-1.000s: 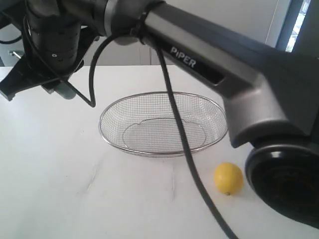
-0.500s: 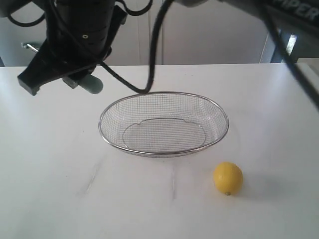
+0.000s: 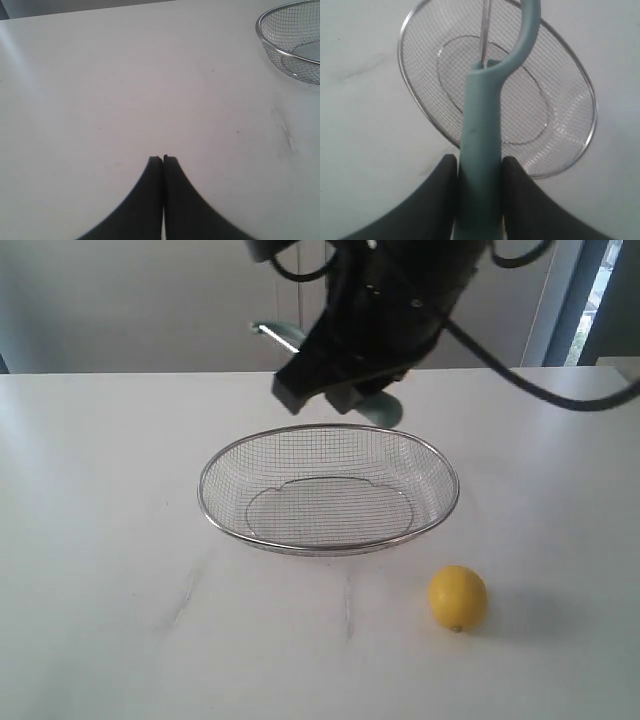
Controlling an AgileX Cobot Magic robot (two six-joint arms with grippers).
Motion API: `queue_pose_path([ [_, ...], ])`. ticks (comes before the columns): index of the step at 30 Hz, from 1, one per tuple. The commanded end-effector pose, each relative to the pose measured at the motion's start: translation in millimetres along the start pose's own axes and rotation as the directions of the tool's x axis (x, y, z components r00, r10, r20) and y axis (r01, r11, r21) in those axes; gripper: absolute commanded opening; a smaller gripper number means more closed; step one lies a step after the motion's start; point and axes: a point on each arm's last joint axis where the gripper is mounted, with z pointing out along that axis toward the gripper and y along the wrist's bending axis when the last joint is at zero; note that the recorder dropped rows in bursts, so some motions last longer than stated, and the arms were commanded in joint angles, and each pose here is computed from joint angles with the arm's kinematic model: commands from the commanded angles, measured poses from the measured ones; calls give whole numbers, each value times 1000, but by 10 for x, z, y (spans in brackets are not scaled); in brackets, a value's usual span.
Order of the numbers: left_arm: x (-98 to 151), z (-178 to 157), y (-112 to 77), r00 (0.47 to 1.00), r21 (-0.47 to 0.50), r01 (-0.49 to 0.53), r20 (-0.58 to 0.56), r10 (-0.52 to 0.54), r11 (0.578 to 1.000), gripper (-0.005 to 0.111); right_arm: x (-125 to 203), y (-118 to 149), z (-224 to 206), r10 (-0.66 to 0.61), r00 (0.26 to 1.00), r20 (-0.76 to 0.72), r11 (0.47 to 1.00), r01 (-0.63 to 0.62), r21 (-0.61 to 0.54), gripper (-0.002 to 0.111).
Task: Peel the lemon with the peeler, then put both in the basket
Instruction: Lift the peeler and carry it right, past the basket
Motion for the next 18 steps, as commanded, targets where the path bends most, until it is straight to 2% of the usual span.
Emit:
queue_pose_path([
  [1,8,1,-8,1000,11,14,3,-14,1000,0,307,-214,-115,73,997,12,997,-73,39,0],
  [7,8,1,-8,1000,11,14,3,-14,1000,0,716,-336,-273,173,984,52,982,-177,70,0],
  [18,8,1,-8,1000,11,14,3,-14,1000,0,1299,-287,-237,246,969,12,965,-246,95,0],
])
